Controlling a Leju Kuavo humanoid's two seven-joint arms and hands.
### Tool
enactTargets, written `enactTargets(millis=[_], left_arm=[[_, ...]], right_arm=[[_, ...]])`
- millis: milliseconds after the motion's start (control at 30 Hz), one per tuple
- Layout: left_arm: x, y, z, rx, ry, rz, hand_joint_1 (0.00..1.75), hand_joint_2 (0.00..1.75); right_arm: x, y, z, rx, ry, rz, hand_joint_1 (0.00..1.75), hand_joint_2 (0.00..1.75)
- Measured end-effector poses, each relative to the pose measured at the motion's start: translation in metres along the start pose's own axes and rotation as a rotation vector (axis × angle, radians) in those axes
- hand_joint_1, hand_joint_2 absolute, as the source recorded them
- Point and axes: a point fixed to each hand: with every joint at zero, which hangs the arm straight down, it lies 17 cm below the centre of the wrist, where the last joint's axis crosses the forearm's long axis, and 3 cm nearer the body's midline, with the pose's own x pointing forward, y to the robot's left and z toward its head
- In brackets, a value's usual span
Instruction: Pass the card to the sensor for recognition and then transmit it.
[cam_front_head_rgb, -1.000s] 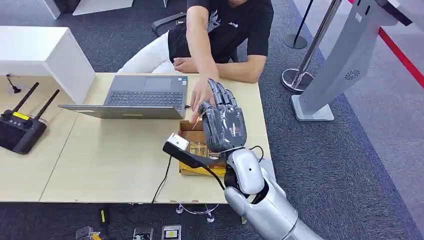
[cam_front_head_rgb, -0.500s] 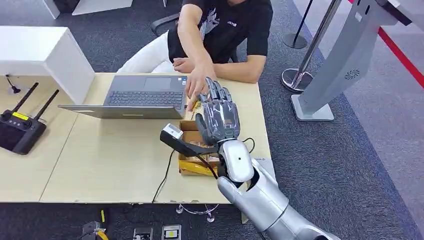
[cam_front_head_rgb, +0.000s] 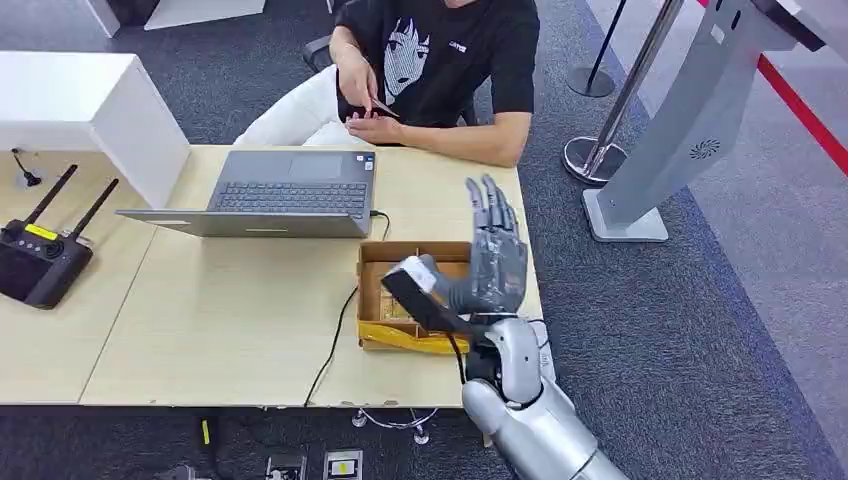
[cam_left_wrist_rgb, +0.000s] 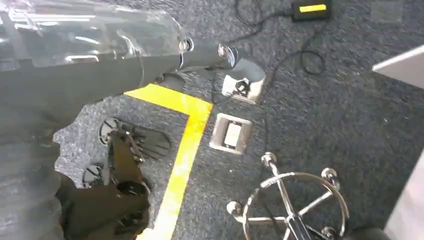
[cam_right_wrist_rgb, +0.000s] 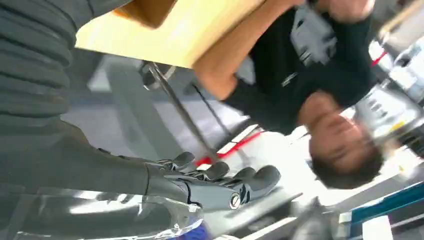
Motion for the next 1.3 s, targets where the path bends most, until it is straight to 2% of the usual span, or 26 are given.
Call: enactTargets(millis=[167,267,333,367,467,500,533,567,633,700,767,900,1133,1233,1300], left_arm=[[-0.003,0.005,0.004,0.018,0.0,0.005,0.0,1.75],[0.007,0.008,0.006,0.026,-0.067,0.029,0.0,1.75],[0.017,0.011,0.01,0.03,-0.132,0.069,0.0,1.75],[0.021,0.013,0.012,0.037,-0.154,0.093,0.0,1.75],[0.032,0.025,0.009,0.113,-0.199,0.133,0.0,1.75],[0.041,0.042,0.006,0.19,-0.221,0.146,0.65,1.75],[0.045,0.058,0.003,0.261,-0.226,0.155,1.75,1.75],[0.046,0.077,0.0,0.344,-0.215,0.165,1.75,1.75],[0.036,0.121,0.001,0.526,-0.148,0.203,1.75,1.75],[0.015,0.149,0.008,0.656,-0.048,0.238,1.75,1.75],[0.001,0.16,0.013,0.724,0.013,0.271,1.75,1.75],[-0.026,0.166,0.025,0.82,0.086,0.354,1.75,1.75],[-0.049,0.171,0.038,0.901,0.143,0.42,1.75,1.75],[-0.084,0.161,0.051,0.944,0.318,0.459,1.75,1.75],[-0.111,0.144,0.06,0.938,0.438,0.513,1.75,1.75]], right_arm=[[-0.084,-0.01,0.046,-0.033,0.152,-0.117,0.0,1.75],[-0.162,-0.026,0.08,-0.145,0.379,-0.391,0.0,1.75],[-0.222,-0.028,0.123,-0.249,0.571,-0.562,0.0,1.75],[-0.246,-0.026,0.146,-0.284,0.654,-0.591,0.0,1.75],[-0.294,-0.023,0.199,-0.336,0.807,-0.594,0.0,1.75],[-0.317,-0.017,0.229,-0.349,0.9,-0.596,0.0,1.75],[-0.333,-0.007,0.258,-0.342,0.995,-0.595,0.0,1.75],[-0.346,0.007,0.289,-0.309,1.103,-0.587,1.69,1.75],[-0.359,0.042,0.355,-0.19,1.367,-0.588,1.69,1.75],[-0.358,0.066,0.415,-0.075,1.606,-0.572,1.69,1.75],[-0.354,0.075,0.443,-0.022,1.708,-0.557,1.69,1.75],[-0.342,0.089,0.483,0.047,1.821,-0.523,1.69,1.75],[-0.331,0.094,0.516,0.095,1.902,-0.496,1.75,1.75],[-0.318,0.106,0.526,0.163,1.949,-0.526,1.75,1.75],[-0.307,0.118,0.526,0.234,1.937,-0.555,1.75,1.75]])
